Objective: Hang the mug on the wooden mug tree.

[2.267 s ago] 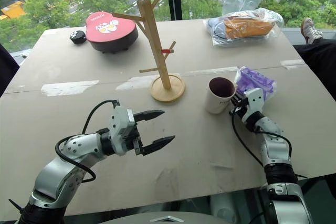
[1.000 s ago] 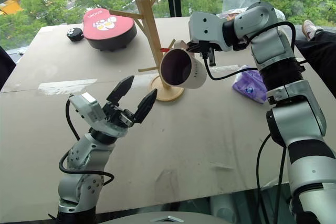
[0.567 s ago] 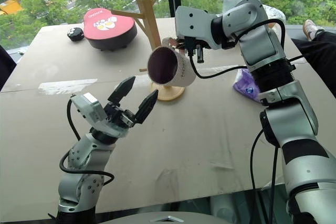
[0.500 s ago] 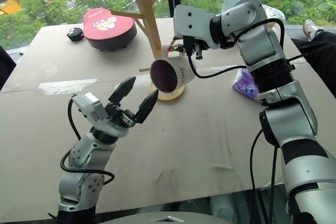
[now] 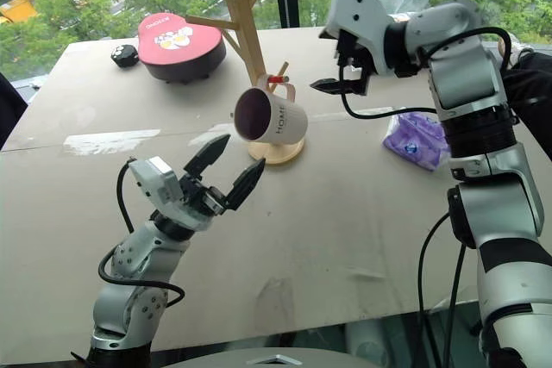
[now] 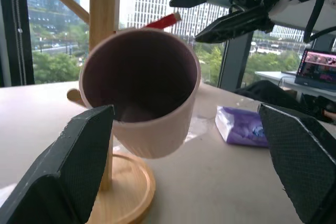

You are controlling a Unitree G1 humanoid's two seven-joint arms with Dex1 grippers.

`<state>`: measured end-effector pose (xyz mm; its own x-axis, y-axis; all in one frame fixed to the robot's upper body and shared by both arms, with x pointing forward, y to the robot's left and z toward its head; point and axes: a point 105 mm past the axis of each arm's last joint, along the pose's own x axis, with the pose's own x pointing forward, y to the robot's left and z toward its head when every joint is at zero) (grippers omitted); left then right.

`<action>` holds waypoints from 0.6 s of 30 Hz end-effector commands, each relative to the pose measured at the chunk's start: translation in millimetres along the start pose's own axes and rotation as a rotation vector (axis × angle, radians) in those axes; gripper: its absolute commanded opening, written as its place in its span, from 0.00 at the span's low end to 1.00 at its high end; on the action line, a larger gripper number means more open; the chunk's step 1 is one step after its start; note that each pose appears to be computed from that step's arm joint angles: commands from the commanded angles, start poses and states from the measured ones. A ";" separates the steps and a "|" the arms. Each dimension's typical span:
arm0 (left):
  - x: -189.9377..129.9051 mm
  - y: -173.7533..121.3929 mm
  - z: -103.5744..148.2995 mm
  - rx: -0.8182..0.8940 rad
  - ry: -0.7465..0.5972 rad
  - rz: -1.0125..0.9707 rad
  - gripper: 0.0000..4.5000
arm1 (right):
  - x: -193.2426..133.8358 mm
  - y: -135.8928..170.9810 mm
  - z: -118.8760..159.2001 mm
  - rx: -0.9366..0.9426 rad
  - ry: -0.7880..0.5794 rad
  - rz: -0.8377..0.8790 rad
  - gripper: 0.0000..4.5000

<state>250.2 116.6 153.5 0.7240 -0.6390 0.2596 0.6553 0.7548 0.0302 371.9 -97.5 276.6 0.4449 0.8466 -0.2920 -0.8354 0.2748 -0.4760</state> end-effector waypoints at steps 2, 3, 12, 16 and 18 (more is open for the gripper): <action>-25.1 -23.4 -48.7 -0.021 0.242 -0.087 1.00 | -29.4 33.7 -40.8 0.220 -0.111 -0.005 0.98; -32.3 -23.9 -57.5 -0.028 0.284 -0.080 1.00 | -32.0 44.9 -55.2 0.280 -0.118 -0.028 0.98; -75.1 -4.2 -85.4 -0.005 0.437 -0.001 1.00 | -40.2 177.0 -139.7 0.534 -0.161 -0.317 0.98; -80.9 -3.7 -82.2 -0.003 0.437 -0.021 1.00 | -44.8 195.5 -147.7 0.533 -0.159 -0.379 0.98; -87.0 -2.8 -79.3 -0.001 0.444 -0.018 1.00 | -45.5 201.7 -147.2 0.531 -0.169 -0.378 0.98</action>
<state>206.2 152.6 50.0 0.7301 -0.6568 -0.1889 0.6719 0.7402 0.0232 232.8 -150.6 60.4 0.7180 0.6910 -0.0833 -0.6928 0.7211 0.0108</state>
